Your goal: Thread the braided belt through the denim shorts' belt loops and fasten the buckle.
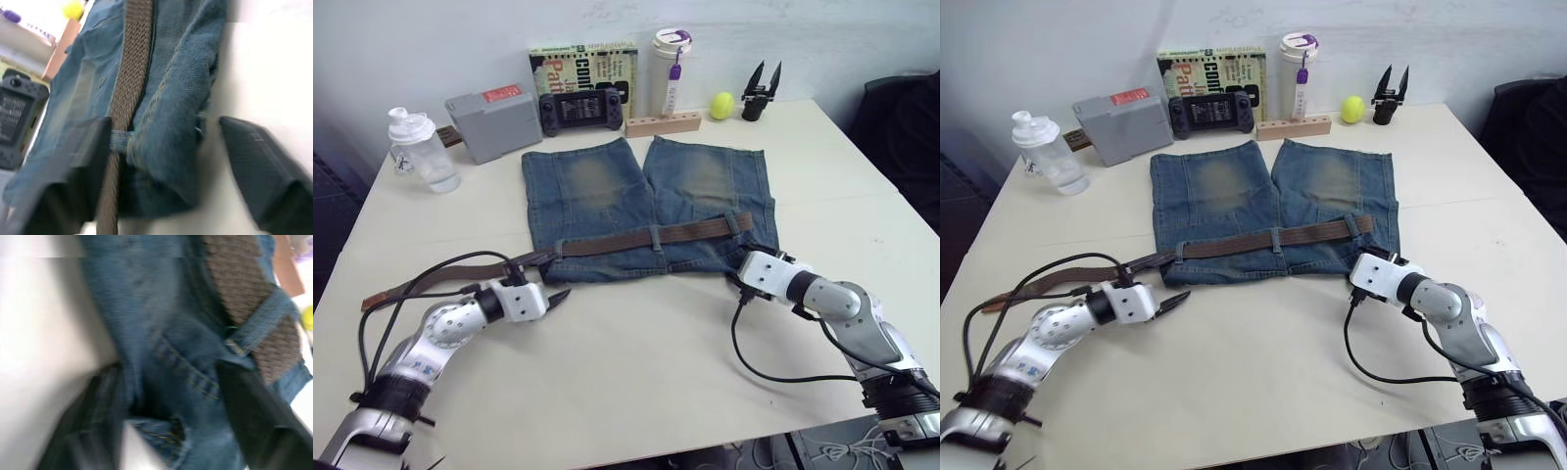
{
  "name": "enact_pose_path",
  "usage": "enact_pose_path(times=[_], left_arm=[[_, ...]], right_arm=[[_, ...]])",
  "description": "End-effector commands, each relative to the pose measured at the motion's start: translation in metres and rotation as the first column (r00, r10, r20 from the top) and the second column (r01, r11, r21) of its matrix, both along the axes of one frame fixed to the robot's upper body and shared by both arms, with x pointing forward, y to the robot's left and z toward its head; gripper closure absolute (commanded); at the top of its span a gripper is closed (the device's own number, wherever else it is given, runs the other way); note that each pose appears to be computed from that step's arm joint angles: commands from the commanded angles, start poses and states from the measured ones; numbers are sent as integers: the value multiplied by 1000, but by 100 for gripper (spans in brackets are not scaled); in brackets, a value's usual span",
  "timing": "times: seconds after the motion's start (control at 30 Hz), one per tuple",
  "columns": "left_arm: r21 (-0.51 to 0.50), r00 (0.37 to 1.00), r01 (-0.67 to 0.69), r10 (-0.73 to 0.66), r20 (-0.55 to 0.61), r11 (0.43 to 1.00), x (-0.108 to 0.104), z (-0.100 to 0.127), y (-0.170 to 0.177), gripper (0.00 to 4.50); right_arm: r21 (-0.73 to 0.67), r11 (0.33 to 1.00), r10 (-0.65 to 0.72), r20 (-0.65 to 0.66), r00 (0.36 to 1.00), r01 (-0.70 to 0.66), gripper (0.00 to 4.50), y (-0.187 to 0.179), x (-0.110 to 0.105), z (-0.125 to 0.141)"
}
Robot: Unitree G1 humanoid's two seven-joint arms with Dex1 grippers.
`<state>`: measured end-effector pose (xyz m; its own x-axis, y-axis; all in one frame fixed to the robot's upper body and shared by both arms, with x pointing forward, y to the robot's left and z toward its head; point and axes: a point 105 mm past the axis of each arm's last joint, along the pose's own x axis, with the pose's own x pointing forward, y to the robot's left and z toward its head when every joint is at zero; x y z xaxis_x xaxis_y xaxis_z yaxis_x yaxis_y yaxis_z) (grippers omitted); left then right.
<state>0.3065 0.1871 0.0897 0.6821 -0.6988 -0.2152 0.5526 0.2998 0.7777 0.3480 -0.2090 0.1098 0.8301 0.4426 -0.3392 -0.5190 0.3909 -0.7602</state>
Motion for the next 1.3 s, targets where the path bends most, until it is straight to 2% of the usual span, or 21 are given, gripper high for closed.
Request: enact_pose_path(times=[0.03, 0.13, 0.23, 0.3, 0.43, 0.53, 0.6, 0.7, 0.83, 0.9, 1.0, 1.23, 1.27, 1.3], left_arm=[[15, 936, 97, -86, -342, 995, -54, -49, 0, 0], [-87, 893, 26, -62, -446, 996, -61, -28, 18, 0], [-157, 872, -41, -41, -487, 987, -44, 5, 35, 0], [-225, 861, -80, -46, -507, 971, -28, 26, 40, 0], [-397, 851, -129, -105, -515, 909, 8, 57, 36, 0], [-488, 819, -169, -153, -553, 856, 36, 61, 30, 0], [-520, 800, -203, -165, -576, 830, 52, 60, 25, 0], [-542, 773, -210, -201, -601, 813, 66, 56, 13, 0], [-558, 745, -230, -224, -628, 797, 77, 51, 5, 0], [-562, 744, -230, -228, -628, 795, 82, 53, 2, 0], [-567, 739, -209, -250, -625, 797, 86, 59, -1, 0], [-538, 735, -194, -241, -633, 821, 92, 63, -1, 0], [-535, 737, -190, -240, -631, 823, 93, 64, -2, 0], [-532, 739, -184, -240, -629, 827, 94, 65, -3, 0]], right_arm=[[61, 998, -16, -110, 994, 23, 5, -4, -8, -15], [157, 988, 28, -169, 985, -1, 5, -9, -18, 6], [280, 960, 62, -240, 969, 7, 5, -18, -23, 35], [398, 917, 95, -290, 952, 29, 5, -23, -19, 56], [577, 815, 174, -340, 924, 59, 5, -25, -6, 93], [625, 760, 54, -335, 941, 179, 5, -38, 27, 112], [613, 751, -14, -355, 935, 245, 5, -40, 42, 112], [583, 752, -52, -411, 910, 307, 5, -31, 55, 96], [527, 775, -53, -496, 867, 349, 5, -24, 57, 72], [543, 744, -39, -547, 836, 390, 5, -27, 55, 65], [542, 728, -54, -565, 823, 420, 87, -34, 54, 62], [574, 708, -16, -569, 822, 411, 412, -35, 48, 67], [576, 706, -19, -567, 823, 413, 445, -36, 48, 67], [576, 704, -22, -566, 824, 415, 445, -37, 47, 66]])
